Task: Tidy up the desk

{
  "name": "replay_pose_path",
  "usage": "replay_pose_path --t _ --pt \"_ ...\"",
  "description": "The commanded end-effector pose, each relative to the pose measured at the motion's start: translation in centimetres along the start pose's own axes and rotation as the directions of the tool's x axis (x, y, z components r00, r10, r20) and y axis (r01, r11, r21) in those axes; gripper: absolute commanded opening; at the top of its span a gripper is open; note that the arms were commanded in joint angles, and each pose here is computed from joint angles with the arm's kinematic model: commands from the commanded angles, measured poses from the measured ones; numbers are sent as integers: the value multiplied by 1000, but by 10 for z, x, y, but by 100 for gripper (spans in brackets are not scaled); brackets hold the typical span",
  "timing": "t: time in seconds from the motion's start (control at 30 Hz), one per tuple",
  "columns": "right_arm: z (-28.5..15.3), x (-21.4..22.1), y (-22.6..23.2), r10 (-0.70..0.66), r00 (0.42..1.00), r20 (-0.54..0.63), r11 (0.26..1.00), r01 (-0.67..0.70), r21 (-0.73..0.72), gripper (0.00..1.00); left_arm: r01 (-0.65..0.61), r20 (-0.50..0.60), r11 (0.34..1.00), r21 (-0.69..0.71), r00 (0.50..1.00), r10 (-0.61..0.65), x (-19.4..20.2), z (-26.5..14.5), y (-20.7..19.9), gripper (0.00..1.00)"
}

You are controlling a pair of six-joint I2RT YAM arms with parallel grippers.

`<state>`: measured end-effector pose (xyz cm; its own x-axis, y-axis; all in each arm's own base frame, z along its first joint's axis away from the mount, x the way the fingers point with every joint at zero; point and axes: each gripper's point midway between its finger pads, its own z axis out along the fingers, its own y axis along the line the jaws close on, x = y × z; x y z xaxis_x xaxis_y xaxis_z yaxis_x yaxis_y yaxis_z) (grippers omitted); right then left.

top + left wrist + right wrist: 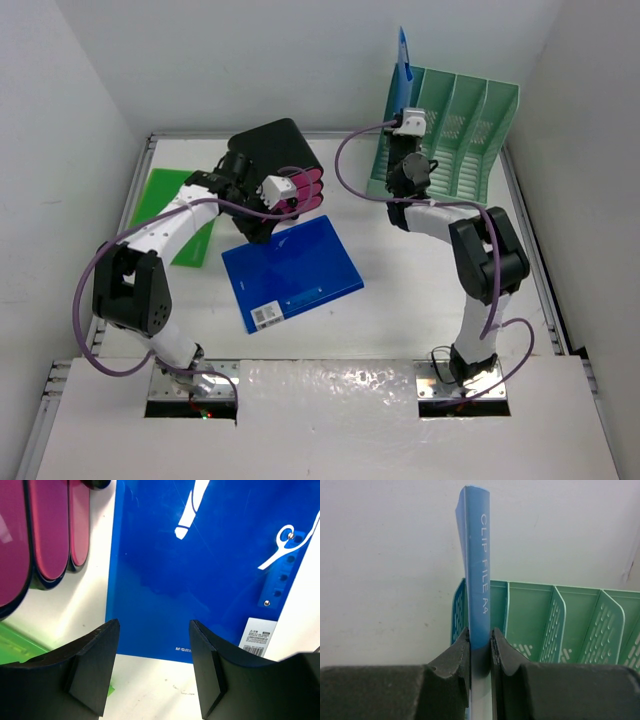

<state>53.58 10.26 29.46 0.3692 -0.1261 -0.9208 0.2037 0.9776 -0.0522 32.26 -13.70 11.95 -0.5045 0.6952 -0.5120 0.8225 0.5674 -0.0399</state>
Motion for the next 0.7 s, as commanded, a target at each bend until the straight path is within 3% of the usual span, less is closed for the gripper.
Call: replay_pose_path --t 0.0,0.23,0.43,0.53,0.57,0.67 --pt "-1 -5 -1 51 996 71 998 -52 21 0 -37 16 999 15 999 36 -4 1 -4 56" --pt "-13 34 -7 43 999 -5 997 -42 68 0 -38 12 999 24 999 37 -1 4 -5 56" --pt "-16 40 -15 23 992 -124 995 -11 96 0 -26 12 999 31 1000 25 -1 5 -7 56" --pt "-15 53 0 -23 974 -227 1000 25 6 15 -24 21 999 36 1000 24 -2 3 -9 56" --pt "-14 53 3 -32 970 -243 999 29 -17 27 -27 25 999 37 999 26 -2 3 -10 56" --pt "-20 75 12 -79 930 -359 996 57 -72 46 -48 23 998 33 999 47 4 2 -13 56"
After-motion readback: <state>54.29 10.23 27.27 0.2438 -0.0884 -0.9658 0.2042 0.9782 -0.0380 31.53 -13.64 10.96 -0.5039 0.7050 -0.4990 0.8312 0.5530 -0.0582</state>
